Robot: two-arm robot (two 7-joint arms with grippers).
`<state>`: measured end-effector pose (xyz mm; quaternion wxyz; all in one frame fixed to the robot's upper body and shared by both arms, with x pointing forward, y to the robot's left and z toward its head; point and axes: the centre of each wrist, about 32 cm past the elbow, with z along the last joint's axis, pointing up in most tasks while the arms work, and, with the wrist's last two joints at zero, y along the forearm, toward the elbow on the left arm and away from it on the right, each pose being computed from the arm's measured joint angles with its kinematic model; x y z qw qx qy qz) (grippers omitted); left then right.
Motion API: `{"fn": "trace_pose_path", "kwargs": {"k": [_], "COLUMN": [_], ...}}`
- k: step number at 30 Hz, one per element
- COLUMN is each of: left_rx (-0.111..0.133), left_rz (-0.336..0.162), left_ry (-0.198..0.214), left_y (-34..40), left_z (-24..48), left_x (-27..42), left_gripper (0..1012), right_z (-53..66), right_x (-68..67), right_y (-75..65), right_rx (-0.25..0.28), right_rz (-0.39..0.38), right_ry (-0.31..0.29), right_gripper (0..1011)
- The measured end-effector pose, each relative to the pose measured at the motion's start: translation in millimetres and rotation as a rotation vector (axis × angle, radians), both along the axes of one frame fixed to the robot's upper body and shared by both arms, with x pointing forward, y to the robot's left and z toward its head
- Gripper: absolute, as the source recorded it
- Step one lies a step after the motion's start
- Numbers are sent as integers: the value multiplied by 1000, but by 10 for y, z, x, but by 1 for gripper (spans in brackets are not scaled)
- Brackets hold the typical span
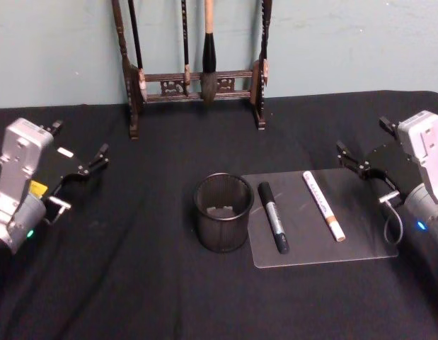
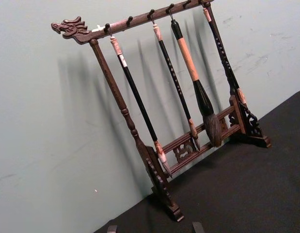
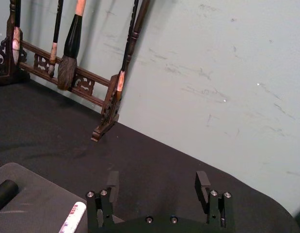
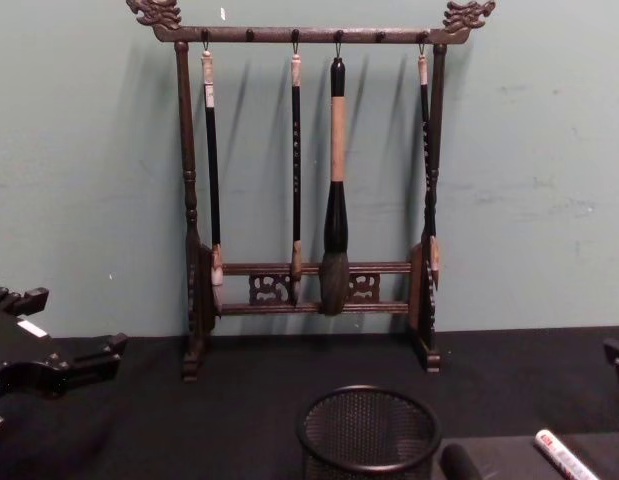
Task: Pick up the water-based marker from the table and place it into the pen holder.
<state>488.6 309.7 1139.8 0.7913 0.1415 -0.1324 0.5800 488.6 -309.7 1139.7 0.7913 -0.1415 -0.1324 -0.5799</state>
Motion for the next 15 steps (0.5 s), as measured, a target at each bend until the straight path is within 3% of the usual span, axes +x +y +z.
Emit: {"fn": "trace_pose_path", "kwargs": {"k": [6, 15], "left_rx": [0, 0], "left_rz": [0, 0], "left_ry": [0, 0], "left_y": [0, 0], "left_z": [0, 0], "left_x": [0, 0], "left_gripper": [1001, 1001], "right_z": [48, 291], "right_x": [-5, -12], "right_y": [-24, 23], "right_rx": [11, 70], "right_rz": [2, 46], "right_ry": [25, 163], "right_gripper": [1002, 1002]}}
